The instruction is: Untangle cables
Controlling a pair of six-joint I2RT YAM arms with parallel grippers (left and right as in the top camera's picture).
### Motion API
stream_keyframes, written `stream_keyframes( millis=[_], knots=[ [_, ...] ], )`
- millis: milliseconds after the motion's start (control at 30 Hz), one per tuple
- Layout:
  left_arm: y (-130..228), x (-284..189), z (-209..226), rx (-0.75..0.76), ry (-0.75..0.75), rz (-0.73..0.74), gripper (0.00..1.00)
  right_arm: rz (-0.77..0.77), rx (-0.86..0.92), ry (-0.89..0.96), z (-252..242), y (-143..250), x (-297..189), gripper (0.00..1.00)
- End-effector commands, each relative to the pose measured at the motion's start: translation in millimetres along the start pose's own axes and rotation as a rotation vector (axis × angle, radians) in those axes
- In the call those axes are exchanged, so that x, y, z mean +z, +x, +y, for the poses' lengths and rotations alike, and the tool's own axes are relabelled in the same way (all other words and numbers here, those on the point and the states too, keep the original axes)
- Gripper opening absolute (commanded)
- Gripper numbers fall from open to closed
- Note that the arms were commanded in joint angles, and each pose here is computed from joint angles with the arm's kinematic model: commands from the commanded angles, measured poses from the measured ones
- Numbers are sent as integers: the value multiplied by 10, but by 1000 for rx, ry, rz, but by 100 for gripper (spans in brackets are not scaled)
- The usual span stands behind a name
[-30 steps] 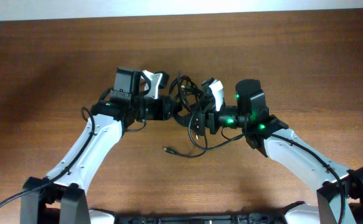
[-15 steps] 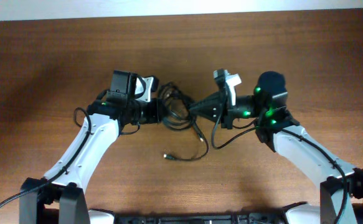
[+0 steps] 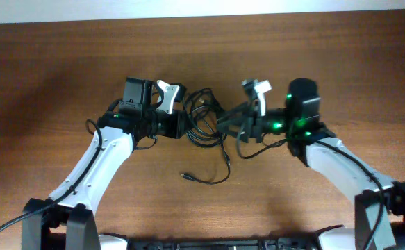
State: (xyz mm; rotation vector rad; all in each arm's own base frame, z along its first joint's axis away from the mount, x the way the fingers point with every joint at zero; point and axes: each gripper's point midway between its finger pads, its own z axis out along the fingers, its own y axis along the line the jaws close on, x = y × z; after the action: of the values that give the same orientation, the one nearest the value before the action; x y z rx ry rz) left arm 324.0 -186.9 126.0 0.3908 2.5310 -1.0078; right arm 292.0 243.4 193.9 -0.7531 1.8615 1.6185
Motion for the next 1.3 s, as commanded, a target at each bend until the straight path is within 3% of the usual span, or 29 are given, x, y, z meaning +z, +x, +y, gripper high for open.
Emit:
stream_keyframes(
  millis=[0, 233, 300, 367, 400, 567, 733, 800, 1133, 1200, 1267],
  knots=[
    [6, 28, -210, 64, 78, 11, 0, 33, -6, 52, -137, 154, 260, 54],
    [-41, 65, -226, 5, 58, -4, 0, 138, 21, -27, 19, 492, 618, 50],
    [-68, 58, -30, -65, -49, -23, 0, 161, -8, -136, 218, 509, 613, 37],
    [-87, 34, 141, -138, -142, -44, 0, 177, -52, -244, 409, 498, 575, 9],
    [-92, 29, 172, -144, -160, -49, 0, 178, -69, -283, 480, 467, 549, 4],
    [95, 20, 231, -146, -195, 21, 0, 52, -160, -260, 491, -7, 321, 4],
    [390, -77, 483, -209, -356, 114, 0, -175, -129, -42, 17, -568, -291, 4],
    [394, -79, 485, -218, -357, 114, 0, -225, -97, 25, -158, -652, -514, 4],
    [337, -261, 841, -542, -547, -20, 0, -317, 75, 171, -590, -672, -1100, 4],
    [268, -219, 766, -449, -474, -6, 0, -311, 118, 173, -625, -629, -1098, 4],
    [151, -103, 499, -230, -298, 20, 0, -289, 152, 170, -650, -557, -1029, 19]
  ],
)
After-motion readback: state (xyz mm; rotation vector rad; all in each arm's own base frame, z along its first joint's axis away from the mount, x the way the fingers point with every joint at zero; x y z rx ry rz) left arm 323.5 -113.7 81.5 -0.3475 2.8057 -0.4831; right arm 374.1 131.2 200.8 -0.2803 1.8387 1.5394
